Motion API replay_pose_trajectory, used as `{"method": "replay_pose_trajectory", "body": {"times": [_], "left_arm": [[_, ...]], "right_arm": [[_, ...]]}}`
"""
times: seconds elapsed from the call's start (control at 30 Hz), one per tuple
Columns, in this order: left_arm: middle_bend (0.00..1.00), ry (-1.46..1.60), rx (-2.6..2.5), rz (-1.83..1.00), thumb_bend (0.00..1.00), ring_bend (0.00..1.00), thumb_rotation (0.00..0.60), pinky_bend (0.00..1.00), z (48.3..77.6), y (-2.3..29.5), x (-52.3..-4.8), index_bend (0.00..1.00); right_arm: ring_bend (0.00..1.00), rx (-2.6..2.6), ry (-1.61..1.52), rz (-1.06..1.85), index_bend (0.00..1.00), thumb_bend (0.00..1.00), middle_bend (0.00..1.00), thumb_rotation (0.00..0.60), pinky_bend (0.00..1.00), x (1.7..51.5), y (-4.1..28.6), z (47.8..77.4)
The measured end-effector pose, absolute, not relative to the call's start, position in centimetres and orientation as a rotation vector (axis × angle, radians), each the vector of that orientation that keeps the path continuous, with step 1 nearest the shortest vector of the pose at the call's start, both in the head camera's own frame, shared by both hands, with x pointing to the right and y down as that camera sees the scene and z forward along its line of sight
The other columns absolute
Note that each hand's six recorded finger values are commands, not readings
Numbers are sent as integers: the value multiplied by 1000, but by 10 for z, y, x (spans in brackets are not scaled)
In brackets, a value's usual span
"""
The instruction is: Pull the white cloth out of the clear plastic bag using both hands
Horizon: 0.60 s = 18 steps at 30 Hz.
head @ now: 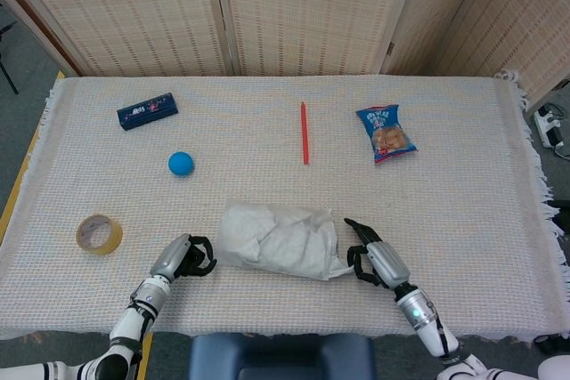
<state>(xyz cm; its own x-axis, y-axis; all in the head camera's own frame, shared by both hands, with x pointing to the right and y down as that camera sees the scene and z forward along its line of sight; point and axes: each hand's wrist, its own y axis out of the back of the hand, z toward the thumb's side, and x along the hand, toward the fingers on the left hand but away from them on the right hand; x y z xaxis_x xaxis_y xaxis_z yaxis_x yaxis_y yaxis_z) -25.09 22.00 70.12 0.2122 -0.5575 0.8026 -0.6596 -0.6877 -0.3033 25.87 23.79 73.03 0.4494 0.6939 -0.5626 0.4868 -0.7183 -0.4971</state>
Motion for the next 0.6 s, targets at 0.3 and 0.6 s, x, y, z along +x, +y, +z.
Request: {"method": "replay_pose_trajectory", "body": {"times": [0.3,0.6], "left_arm": [[1000,-1213,2341,1518,862,1000,599,1000,709,215,-260,715],[1000,-1254,2312,1564,862,1000,600,1000,713,208,-278,717]], "right_arm": [[0,-2379,-1038,1128,686,842,20,600,0,283,224,713],[0,-2281,-1047,1173,687,843,21,600,0,321,211,694]]}}
